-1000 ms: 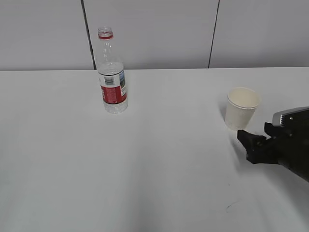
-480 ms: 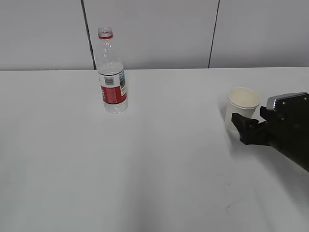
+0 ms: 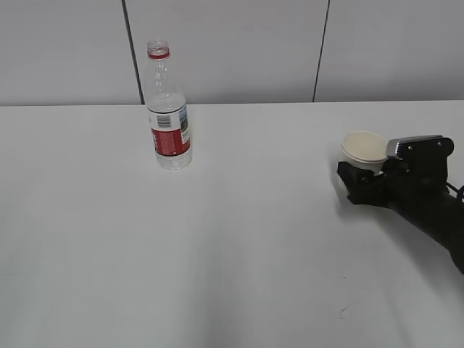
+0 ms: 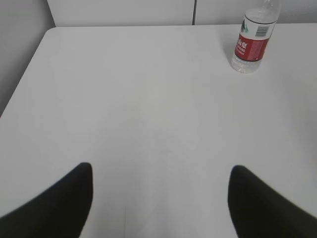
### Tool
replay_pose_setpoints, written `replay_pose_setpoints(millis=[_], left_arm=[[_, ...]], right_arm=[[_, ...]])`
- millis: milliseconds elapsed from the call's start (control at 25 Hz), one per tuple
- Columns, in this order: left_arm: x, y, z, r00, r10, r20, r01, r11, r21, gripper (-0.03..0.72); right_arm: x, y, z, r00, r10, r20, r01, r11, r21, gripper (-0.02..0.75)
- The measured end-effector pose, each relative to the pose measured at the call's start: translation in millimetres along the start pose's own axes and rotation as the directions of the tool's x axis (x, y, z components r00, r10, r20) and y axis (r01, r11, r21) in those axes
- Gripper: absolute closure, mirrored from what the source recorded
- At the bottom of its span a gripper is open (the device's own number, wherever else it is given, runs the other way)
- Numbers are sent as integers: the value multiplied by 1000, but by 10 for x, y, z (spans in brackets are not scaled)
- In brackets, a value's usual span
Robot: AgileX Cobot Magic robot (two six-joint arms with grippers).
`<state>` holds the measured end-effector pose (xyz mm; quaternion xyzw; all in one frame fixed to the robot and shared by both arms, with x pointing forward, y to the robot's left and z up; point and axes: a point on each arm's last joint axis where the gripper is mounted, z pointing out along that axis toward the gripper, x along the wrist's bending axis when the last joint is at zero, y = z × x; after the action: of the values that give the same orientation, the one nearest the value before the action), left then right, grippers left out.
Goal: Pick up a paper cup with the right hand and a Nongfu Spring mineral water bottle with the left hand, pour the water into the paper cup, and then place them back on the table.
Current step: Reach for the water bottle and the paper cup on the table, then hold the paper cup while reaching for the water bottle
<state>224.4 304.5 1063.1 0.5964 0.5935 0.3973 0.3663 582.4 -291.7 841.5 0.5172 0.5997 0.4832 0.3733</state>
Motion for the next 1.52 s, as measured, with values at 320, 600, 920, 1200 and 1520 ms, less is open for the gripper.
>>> replay_pose_setpoints(millis=[320, 600, 920, 1200, 1520], left_arm=[[0, 0, 0, 1000, 0, 0, 0, 1000, 0, 179], [0, 0, 0, 1000, 0, 0, 0, 1000, 0, 179], [0, 0, 0, 1000, 0, 0, 0, 1000, 0, 179], [0, 0, 0, 1000, 0, 0, 0, 1000, 0, 179], [2, 217, 29, 1000, 1, 0, -1, 995, -102, 179]], right_arm=[[-14, -84, 164, 1000, -4, -28, 4, 1000, -3, 86], [-8, -103, 175, 999, -5, -37, 5, 1000, 1, 127], [7, -96, 183, 998, -20, -55, 20, 1000, -2, 229], [91, -35, 230, 983, -84, -162, 81, 996, -28, 234], [180, 293, 173, 968, -77, -238, 55, 994, -97, 234]])
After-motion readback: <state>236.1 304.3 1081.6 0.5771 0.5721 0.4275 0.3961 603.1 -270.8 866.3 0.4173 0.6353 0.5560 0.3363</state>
